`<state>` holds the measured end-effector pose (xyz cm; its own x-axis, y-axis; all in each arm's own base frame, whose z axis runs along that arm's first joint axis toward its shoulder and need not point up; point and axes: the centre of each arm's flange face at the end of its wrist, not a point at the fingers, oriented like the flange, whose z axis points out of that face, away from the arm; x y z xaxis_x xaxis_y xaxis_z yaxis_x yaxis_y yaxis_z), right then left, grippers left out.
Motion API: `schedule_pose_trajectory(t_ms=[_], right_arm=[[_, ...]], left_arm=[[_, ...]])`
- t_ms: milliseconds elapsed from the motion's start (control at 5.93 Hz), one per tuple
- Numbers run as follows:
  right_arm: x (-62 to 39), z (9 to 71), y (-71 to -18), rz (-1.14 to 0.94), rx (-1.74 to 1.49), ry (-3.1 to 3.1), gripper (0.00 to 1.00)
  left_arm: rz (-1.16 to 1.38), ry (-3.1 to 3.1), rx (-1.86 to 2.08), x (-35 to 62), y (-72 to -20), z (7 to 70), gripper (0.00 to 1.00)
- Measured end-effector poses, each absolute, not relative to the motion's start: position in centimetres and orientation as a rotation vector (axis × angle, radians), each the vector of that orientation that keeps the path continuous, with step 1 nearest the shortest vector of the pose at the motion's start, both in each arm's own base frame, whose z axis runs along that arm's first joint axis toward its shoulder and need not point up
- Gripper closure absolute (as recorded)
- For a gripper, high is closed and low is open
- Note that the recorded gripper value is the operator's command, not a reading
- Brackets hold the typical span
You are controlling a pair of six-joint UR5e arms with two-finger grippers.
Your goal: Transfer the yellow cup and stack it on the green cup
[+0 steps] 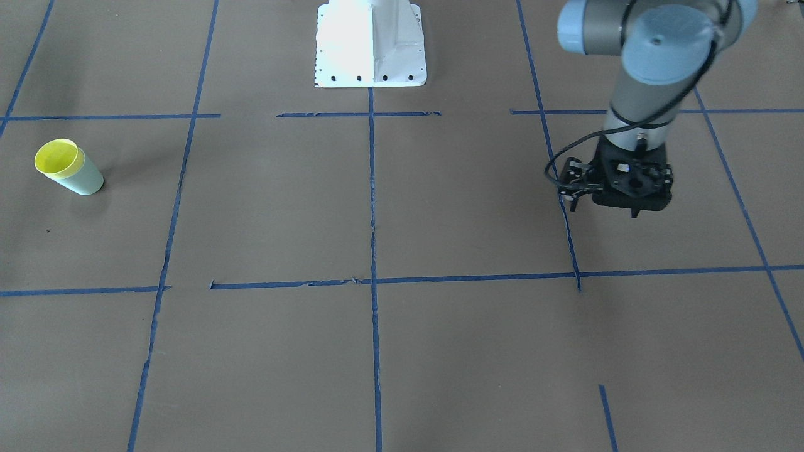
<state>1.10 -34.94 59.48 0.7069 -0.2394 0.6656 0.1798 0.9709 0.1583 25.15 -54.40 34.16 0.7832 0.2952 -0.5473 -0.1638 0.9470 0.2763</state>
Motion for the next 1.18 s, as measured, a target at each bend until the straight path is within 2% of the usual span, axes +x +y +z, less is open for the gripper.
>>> schedule_pose_trajectory(t_ms=[338, 844, 1181], right_arm=[[4.2, 59.6, -34.2, -0.134, 0.039, -0.755, 0.0], [4.5, 60.4, -34.0, -0.101, 0.009, -0.759, 0.0], [4.5, 60.5, -34.0, -0.099, 0.008, -0.76, 0.0]], left_arm=[[0.29, 0.728, 0.11, 11.6, -53.5, 45.1, 0.0], [0.165, 0.753, 0.039, -1.6, -45.0, 61.5, 0.0], [0.095, 0.772, 0.01, -5.6, -40.4, 67.2, 0.0]])
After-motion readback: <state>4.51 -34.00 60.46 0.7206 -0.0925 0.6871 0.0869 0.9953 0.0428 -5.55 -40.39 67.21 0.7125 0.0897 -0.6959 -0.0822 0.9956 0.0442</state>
